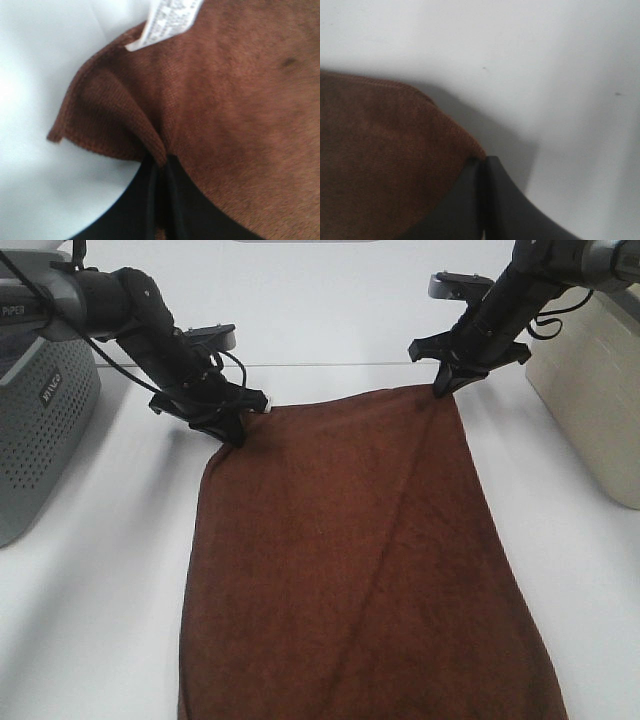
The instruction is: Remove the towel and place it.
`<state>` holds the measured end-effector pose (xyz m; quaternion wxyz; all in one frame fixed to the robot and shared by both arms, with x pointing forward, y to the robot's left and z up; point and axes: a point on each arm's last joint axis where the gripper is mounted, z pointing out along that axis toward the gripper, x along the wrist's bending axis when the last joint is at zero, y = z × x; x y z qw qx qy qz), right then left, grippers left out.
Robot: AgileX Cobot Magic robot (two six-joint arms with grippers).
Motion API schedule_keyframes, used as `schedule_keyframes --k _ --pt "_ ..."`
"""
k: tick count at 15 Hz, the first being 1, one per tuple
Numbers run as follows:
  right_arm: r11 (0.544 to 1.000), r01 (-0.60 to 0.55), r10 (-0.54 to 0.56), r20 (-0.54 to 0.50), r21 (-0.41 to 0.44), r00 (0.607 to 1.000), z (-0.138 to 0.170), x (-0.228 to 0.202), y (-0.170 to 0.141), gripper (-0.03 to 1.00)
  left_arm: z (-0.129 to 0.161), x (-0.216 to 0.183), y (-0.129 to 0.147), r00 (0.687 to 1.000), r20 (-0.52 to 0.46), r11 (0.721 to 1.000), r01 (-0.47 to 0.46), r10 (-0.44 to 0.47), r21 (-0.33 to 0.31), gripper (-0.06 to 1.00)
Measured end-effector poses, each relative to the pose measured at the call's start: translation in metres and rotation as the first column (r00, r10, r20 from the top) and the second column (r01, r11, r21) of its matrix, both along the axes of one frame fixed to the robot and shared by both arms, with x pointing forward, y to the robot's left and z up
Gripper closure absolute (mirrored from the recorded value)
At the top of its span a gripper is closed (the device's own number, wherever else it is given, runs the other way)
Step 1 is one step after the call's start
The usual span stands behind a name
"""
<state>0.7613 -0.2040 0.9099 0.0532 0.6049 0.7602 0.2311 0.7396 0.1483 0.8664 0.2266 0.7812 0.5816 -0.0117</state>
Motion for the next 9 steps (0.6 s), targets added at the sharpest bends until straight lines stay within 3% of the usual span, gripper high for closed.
schedule_keyframes --k 3,9 --pt "0.999 0.025 -0.024 0.027 -0.046 0.999 -0.002 0.003 -0.005 0.96 0.01 0.01 0.002 0.996 0.082 0.999 0.017 -0.021 0.05 0.94" --pt "0.996 0.091 -0.093 0.172 0.017 0.981 0.006 0.016 -0.003 0.96 0.045 0.036 0.002 0.945 0.326 0.998 -0.016 -0.004 0.059 0.94"
